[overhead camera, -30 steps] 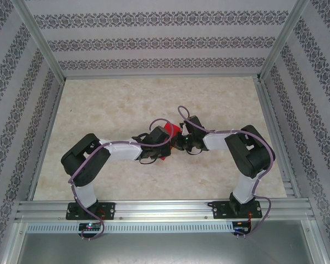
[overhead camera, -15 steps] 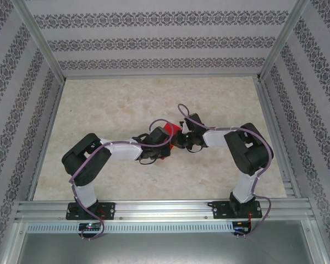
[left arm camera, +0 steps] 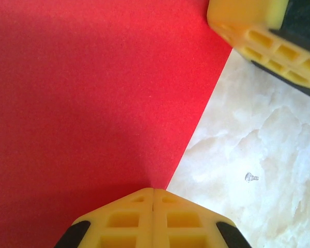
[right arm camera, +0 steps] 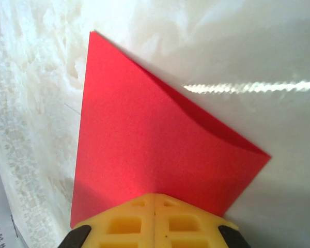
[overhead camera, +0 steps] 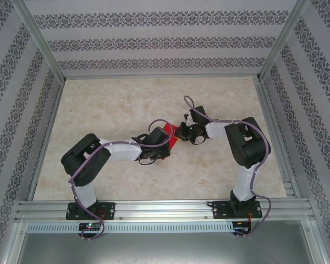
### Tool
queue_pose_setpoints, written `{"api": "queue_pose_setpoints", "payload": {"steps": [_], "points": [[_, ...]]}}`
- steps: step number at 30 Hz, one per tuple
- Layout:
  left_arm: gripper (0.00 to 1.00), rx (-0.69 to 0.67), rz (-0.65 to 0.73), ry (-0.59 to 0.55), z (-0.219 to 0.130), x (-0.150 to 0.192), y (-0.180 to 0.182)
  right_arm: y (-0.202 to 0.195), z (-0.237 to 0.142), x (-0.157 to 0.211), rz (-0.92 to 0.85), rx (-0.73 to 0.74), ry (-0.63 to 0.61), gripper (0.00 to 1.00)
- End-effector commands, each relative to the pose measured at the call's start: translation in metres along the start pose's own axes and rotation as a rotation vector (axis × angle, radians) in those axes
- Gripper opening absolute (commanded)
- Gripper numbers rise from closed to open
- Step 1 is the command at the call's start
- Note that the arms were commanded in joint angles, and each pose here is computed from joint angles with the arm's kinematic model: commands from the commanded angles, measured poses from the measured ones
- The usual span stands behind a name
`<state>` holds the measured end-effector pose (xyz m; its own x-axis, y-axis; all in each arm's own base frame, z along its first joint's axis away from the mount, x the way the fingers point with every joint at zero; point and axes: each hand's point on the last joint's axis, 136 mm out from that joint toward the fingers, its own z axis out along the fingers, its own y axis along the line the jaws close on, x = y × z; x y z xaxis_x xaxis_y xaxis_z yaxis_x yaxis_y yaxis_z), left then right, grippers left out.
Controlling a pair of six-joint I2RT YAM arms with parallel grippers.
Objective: Fold a paper plane with a square sheet of paper (pick it up from the middle)
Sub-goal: First fold in half a square sheet of paper at the center of the table.
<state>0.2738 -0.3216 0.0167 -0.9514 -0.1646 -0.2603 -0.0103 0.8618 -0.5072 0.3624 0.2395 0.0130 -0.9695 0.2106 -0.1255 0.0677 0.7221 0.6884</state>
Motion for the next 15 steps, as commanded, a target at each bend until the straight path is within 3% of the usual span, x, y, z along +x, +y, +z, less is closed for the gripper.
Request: {"api": "queue_pose_setpoints", "payload": {"steps": [1, 5, 15], "points": [[0.00, -0.146, -0.039, 0.181, 0.001, 0.051, 0.049, -0.050, -0.003, -0.043, 0.026, 0.175, -0.144, 0.00], [0.00, -0.142, -0.044, 0.182, 0.002, 0.053, 0.050, -0.056, -0.007, -0.057, 0.042, 0.193, -0.171, 0.00], [0.00, -0.136, -0.037, 0.186, 0.003, 0.052, 0.047, -0.020, -0.032, -0.092, -0.014, 0.121, -0.232, 0.00]]}}
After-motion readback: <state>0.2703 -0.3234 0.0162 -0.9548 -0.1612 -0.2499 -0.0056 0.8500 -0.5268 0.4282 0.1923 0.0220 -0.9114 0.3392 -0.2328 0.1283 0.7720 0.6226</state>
